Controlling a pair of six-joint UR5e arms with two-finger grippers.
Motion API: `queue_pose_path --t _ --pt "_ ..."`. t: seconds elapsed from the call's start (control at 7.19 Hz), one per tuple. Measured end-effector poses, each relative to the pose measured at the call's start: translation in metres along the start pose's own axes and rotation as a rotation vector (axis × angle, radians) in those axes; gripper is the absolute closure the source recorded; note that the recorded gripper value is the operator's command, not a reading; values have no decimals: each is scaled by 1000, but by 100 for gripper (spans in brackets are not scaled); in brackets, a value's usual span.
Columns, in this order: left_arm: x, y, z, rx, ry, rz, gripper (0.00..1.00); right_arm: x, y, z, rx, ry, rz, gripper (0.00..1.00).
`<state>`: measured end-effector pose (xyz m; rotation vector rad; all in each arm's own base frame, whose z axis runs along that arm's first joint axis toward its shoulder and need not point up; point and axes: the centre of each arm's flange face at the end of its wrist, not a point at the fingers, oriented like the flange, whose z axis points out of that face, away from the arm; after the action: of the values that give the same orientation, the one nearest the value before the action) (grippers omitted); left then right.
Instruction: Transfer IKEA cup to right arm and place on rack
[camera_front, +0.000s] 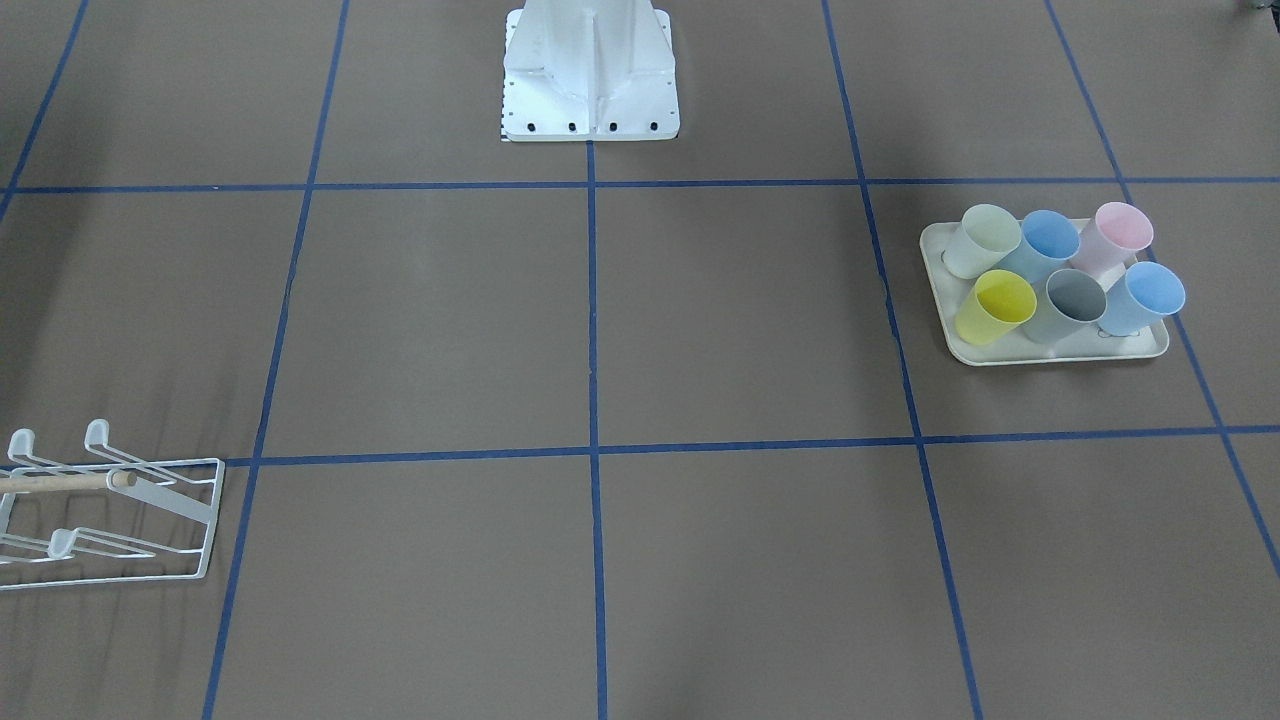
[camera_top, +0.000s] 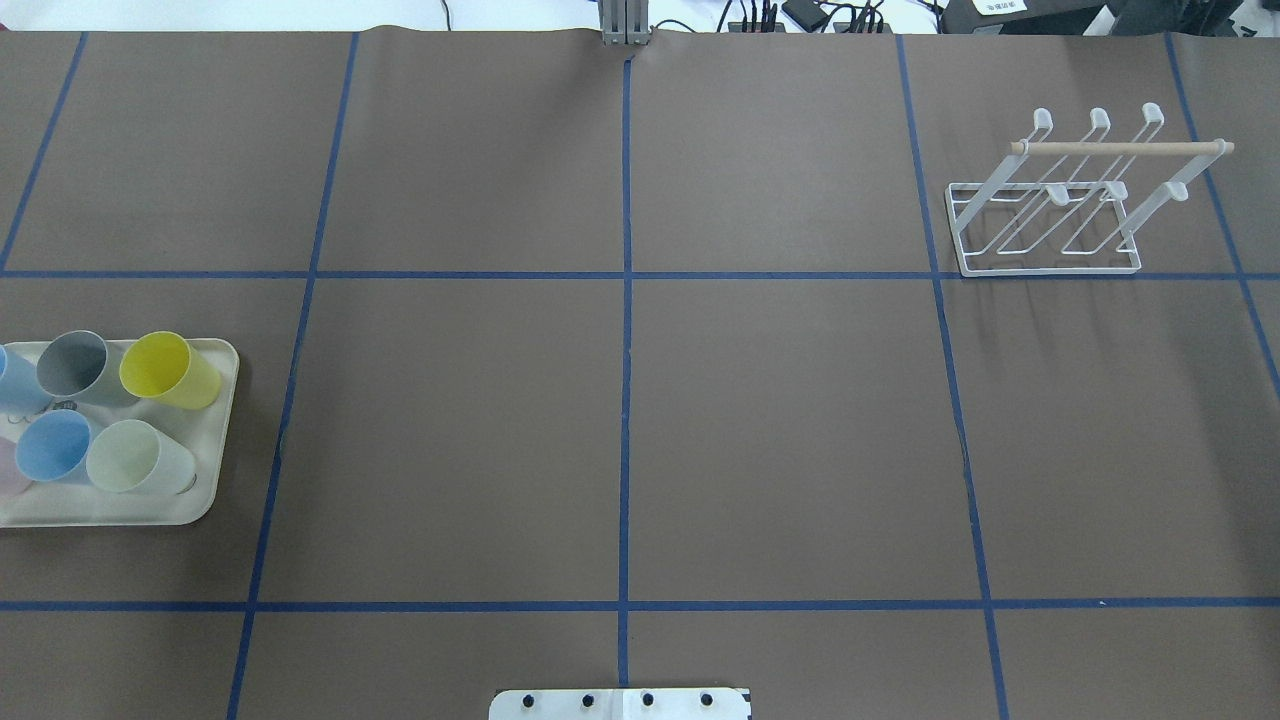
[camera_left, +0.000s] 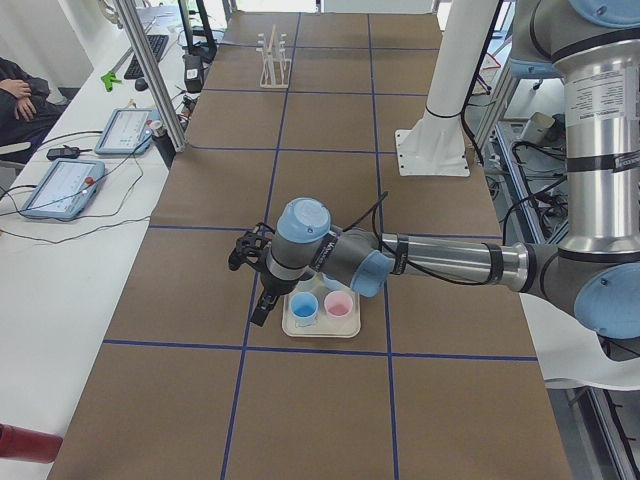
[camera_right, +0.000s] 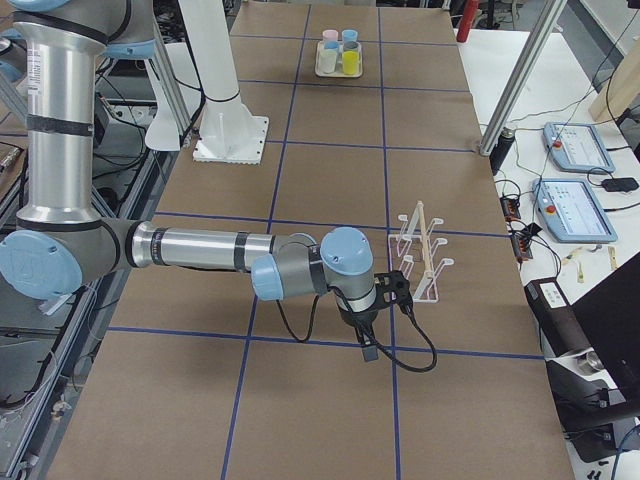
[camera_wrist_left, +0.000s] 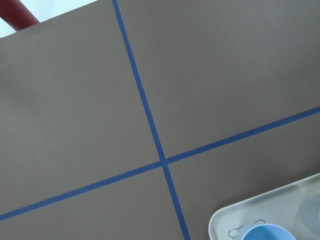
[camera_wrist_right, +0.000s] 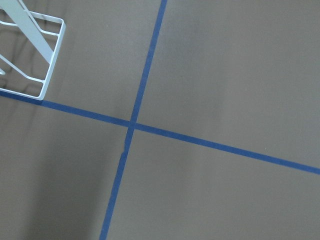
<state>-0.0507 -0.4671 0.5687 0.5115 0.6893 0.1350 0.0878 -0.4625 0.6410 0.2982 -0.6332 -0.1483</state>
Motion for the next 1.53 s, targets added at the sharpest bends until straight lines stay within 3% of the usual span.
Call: queue_pose_path --t 0.56,0.7,0.97,1.25,1.53 --pt "-17 16 14 268 10 158 0 -6 -7 -7 38 -3 -19 0" --pt "-18 16 15 307 20 160 0 -8 -9 -9 44 -17 -15 0" --pt "-12 -2 12 346 57 121 0 -17 -10 -14 67 -66 -27 0" --pt "1 -3 5 383 140 165 0 -36 -16 -24 116 -133 -65 1" --pt "7 7 5 409 178 200 0 -76 -26 -23 172 -250 -104 0"
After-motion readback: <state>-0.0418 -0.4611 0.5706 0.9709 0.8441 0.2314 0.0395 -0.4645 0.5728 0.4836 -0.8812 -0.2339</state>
